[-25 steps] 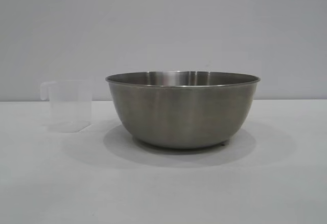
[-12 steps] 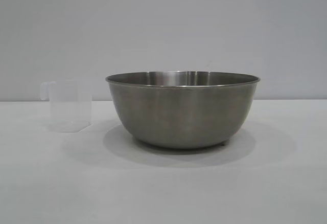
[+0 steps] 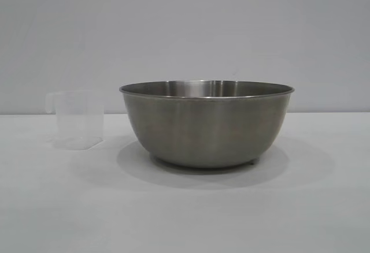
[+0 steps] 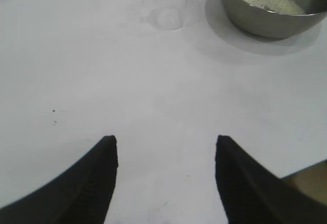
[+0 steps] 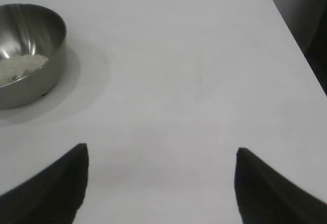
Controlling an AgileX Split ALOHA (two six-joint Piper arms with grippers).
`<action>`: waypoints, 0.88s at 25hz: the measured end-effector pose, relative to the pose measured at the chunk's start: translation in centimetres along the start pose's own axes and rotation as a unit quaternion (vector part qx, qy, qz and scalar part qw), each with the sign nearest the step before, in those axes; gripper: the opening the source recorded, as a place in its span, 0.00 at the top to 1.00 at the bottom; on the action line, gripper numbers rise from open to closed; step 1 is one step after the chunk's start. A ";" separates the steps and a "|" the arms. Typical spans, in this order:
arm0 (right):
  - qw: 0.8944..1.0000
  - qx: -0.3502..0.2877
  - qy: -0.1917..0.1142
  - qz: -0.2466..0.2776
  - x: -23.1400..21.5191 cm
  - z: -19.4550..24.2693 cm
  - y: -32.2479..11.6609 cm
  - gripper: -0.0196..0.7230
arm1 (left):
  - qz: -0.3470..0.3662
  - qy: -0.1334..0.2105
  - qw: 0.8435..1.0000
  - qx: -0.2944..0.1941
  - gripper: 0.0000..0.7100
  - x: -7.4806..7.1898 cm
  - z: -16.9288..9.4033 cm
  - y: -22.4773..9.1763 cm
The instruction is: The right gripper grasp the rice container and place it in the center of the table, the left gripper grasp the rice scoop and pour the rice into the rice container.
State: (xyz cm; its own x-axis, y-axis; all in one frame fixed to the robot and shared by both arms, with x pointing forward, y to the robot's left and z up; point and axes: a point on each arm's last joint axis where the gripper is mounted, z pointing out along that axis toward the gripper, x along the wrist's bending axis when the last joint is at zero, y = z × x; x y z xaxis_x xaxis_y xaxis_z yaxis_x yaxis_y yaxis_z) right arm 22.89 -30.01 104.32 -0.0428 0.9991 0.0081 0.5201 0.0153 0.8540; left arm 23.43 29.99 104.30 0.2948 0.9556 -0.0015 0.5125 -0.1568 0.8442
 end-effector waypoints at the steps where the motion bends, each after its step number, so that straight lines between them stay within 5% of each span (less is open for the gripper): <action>1: 1.000 0.000 0.000 0.000 0.0 0.0 0.0 0.29 | -0.001 0.000 1.000 0.000 0.48 0.0 0.0 0.0; 15: 1.000 0.000 0.000 0.000 0.0 0.0 0.0 0.29 | -0.001 0.000 1.000 -0.001 0.48 0.0 0.0 0.0; 22: 1.000 0.000 0.000 0.000 0.0 0.0 0.0 0.29 | -0.024 0.039 0.999 -0.001 0.48 0.0 0.0 0.0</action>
State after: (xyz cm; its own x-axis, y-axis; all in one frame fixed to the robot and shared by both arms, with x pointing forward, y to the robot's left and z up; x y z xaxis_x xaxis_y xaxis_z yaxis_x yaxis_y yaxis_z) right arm 22.89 -30.01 104.32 -0.0428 0.9991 0.0081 0.5201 0.0153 0.8540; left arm 23.45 29.97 104.32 0.2054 0.9787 -0.0006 0.5224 -0.1091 0.8457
